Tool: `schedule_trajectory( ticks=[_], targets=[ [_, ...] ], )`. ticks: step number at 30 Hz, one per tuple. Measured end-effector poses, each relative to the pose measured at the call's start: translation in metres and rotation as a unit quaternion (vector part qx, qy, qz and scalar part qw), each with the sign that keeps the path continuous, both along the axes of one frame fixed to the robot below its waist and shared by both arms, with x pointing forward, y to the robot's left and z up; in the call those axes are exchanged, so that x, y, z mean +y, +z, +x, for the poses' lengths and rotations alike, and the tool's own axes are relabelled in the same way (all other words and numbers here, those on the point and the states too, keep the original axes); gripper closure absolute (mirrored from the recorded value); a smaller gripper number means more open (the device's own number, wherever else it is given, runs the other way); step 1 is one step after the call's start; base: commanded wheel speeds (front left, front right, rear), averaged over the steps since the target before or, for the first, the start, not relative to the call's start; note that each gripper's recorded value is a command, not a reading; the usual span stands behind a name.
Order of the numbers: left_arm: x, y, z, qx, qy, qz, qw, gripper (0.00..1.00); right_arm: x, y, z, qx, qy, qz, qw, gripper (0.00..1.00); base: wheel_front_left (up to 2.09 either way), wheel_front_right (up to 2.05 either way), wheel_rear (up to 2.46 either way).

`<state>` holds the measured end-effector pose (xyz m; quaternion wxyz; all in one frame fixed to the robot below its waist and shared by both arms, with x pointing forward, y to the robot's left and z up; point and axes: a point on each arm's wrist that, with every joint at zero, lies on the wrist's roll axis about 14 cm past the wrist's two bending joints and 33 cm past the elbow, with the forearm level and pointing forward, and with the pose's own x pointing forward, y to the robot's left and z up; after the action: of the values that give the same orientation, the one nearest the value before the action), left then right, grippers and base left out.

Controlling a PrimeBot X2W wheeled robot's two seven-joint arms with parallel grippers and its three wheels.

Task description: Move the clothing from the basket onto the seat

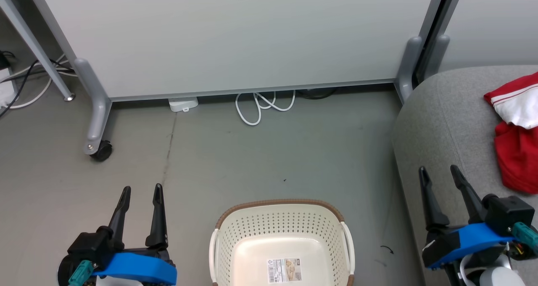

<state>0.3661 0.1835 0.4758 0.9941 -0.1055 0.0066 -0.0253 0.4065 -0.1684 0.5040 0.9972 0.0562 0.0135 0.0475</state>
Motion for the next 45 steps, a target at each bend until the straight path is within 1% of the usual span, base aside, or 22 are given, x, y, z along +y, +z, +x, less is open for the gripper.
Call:
schedule_trajectory(
  ticks=[12,37,39,40,45],
  targets=[
    [0.005,-0.014,-0.008,0.023,0.008,-0.009,1.0,0.0,0.001,-0.013,-0.014,0.017,0.001,0.009,1.0,0.0,0.0,0.0,0.0],
    [0.001,-0.024,-0.007,0.04,-0.002,-0.009,0.999,0.0,0.004,-0.021,-0.015,0.025,0.005,0.016,1.0,0.0,0.0,0.0,0.0],
    [0.001,-0.025,-0.006,0.041,-0.002,-0.011,0.999,0.05,0.005,-0.022,-0.015,0.026,0.006,0.017,0.999,0.0,0.0,0.0,0.0],
    [0.0,-0.026,-0.007,0.043,-0.003,-0.011,0.999,1.0,0.005,-0.023,-0.015,0.028,0.006,0.017,0.999,1.0,0.0,0.0,0.0],
    [-0.003,-0.049,-0.021,0.082,0.0,-0.019,0.996,1.0,0.004,-0.043,-0.023,0.059,0.004,0.018,0.998,1.0,0.0,0.0,0.0]
  ],
)
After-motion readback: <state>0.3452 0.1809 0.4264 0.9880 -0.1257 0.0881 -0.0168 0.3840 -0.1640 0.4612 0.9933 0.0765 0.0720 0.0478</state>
